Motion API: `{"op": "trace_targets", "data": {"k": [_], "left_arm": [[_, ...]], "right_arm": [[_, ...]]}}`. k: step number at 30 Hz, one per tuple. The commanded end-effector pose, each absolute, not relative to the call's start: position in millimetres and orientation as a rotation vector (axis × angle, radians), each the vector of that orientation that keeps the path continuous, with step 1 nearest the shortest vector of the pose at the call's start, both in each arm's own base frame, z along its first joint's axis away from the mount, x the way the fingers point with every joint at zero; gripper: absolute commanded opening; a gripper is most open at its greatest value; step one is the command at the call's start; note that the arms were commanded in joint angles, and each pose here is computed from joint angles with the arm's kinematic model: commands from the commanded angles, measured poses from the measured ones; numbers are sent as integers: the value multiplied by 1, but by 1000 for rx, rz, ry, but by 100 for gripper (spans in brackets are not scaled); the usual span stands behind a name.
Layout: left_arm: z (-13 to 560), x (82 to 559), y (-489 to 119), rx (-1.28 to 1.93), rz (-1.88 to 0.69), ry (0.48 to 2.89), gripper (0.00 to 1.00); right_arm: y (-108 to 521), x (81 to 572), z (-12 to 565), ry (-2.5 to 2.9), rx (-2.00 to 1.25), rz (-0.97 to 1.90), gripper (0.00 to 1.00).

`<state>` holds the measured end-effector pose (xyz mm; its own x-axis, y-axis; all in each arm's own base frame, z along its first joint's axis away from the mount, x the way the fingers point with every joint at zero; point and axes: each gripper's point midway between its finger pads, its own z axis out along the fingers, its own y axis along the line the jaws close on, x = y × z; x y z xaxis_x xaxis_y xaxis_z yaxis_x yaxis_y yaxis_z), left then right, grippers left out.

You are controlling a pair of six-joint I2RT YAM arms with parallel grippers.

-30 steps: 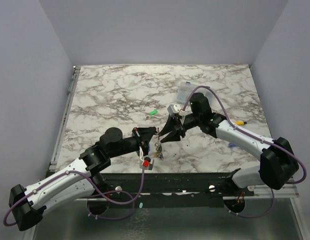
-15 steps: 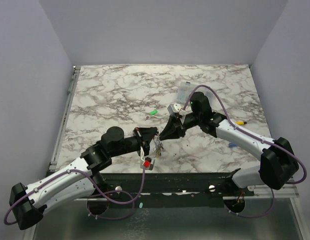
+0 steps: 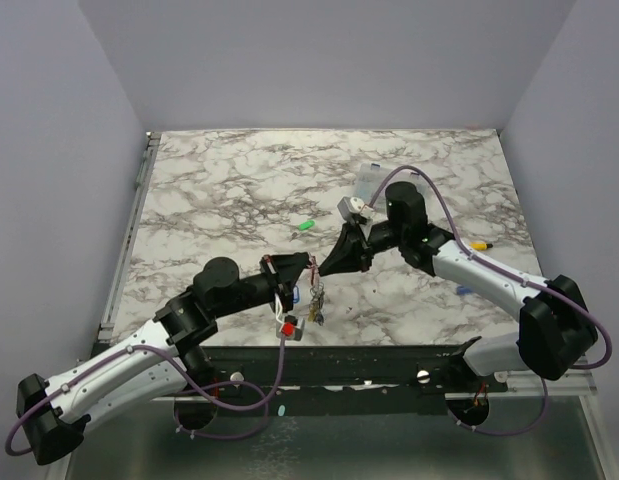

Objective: Remove the keys from the keyring

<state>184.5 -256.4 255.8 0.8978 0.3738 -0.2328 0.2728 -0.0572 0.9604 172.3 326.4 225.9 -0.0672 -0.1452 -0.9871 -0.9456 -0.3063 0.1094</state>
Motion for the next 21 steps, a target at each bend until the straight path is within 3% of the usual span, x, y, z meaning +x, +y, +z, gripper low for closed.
{"op": "trace_targets", "data": {"k": [1,6,21], "left_arm": [[257,181,-247,1609,110,502,0],[248,175,-250,1642,105,452,0],[246,185,-272,1646,91,438,0]], "right_arm": [[318,178,252,1227,-1349,1550,1],[311,177,277,1184,-1200,1659,1],[313,180,269,1232,-1061,1756,1]]}}
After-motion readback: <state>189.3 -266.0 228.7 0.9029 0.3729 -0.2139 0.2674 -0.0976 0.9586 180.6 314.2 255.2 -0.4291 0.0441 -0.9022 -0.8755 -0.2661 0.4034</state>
